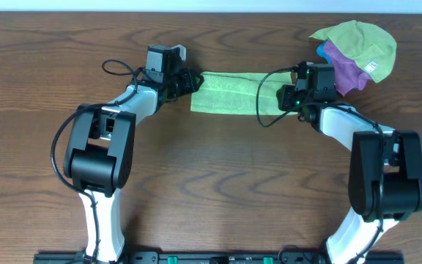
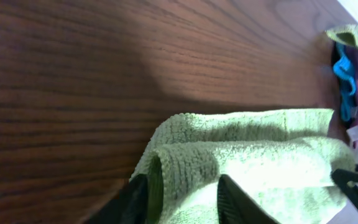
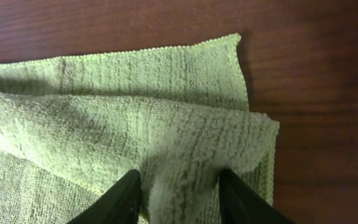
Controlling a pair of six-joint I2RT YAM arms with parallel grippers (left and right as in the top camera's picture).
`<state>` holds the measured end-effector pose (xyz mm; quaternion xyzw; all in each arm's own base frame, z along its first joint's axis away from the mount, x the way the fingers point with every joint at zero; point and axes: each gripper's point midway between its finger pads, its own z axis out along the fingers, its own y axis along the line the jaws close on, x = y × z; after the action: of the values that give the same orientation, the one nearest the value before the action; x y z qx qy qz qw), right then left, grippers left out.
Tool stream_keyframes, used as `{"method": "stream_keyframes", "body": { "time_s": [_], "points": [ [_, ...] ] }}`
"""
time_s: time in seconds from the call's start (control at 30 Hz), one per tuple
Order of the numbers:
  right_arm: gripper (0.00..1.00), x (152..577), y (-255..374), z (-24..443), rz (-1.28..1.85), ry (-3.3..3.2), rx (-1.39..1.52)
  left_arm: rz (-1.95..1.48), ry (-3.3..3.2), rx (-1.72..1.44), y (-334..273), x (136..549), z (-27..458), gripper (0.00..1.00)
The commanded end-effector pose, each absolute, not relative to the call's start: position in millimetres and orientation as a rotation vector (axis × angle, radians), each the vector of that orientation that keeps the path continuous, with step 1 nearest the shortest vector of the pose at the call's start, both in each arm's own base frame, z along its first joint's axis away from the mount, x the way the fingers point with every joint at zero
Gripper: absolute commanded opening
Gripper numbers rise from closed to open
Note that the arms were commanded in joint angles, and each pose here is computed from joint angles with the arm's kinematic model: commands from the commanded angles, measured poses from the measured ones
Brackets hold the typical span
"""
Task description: Fold the cloth
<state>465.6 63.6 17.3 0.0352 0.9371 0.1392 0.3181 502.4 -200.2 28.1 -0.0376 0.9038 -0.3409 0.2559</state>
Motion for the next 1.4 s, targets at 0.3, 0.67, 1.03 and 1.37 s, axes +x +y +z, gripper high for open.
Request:
{"method": "stream_keyframes", "body": {
  "time_s": [0.3, 0.67, 1.03, 1.37],
  "points": [
    [0.10, 491.6, 55.7, 34.0, 0.317, 2.338, 0.158, -0.927, 2.412, -0.109, -178.6, 512.5, 42.1, 0.45],
    [0.48, 485.8, 59.4, 28.7, 0.345, 2.370, 0.159, -0.953, 2.386, -0.088, -179.8, 513.1, 56.2, 0.58],
    [0.93, 455.6, 82.2, 56.0, 0.586, 2.446, 0.294, -1.013, 2.349, -0.028, -190.7, 516.8, 125.5, 0.58],
    [0.99, 414.3, 66.5, 123.4, 0.638, 2.437, 0.530, -0.870, 2.473, 0.096, -232.7, 493.2, 93.1, 0.21]
  ]
}}
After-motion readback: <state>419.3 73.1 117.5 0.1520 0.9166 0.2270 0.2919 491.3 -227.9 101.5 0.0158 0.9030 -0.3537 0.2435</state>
